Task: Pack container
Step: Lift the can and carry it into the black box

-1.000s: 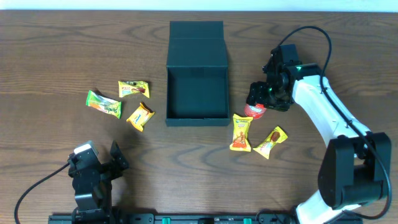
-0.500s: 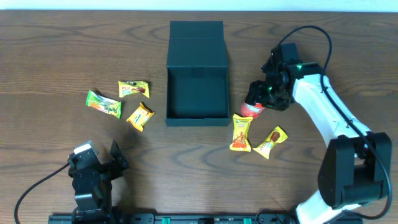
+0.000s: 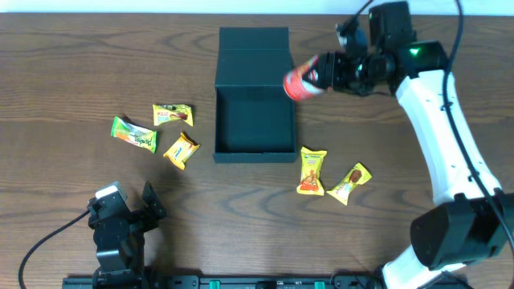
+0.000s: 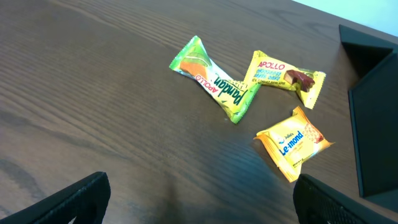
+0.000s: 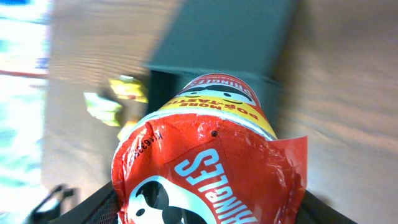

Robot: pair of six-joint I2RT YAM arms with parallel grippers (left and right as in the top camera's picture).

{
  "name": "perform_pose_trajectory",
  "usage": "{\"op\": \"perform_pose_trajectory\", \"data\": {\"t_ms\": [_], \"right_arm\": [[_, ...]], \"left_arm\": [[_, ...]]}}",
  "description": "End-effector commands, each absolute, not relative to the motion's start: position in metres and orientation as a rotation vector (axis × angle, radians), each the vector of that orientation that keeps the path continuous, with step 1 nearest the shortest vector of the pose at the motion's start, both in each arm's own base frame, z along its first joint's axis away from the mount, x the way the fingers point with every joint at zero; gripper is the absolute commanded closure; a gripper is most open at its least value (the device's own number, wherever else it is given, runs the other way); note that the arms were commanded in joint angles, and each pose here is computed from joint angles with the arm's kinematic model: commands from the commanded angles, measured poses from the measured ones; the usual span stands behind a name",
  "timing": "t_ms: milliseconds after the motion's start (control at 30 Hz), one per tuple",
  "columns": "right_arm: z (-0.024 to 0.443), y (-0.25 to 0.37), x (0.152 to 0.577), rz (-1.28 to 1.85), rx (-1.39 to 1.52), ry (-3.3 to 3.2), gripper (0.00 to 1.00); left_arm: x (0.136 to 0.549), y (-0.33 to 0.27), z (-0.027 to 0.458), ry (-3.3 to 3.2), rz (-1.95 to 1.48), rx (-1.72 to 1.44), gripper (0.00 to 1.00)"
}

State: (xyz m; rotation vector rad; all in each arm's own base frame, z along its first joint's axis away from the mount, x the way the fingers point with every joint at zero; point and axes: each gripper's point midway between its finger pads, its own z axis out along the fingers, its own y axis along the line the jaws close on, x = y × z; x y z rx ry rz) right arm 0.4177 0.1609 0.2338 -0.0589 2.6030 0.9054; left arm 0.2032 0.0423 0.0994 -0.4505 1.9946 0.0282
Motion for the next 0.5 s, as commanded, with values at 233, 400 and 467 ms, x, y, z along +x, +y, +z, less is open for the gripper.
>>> {"op": "perform_pose_trajectory", "data": {"t_ms": [233,400,467], "right_arm": [[0.277,0.248,0.380,1.384,-0.425,2.424,0.39],[0.234,0.279,0.364,1.433,-0.488,2.507,0.40],[0.214,0.283,0.364,1.457,-0.452,2.550,0.41]], "left_arm": [[0.203,0.042,0.095,2.006,0.040,-0.427,0.05],[0.203,0.042,0.095,2.006,0.040,-0.427,0.05],[0.203,0.042,0.095,2.006,0.040,-0.427,0.05]]}}
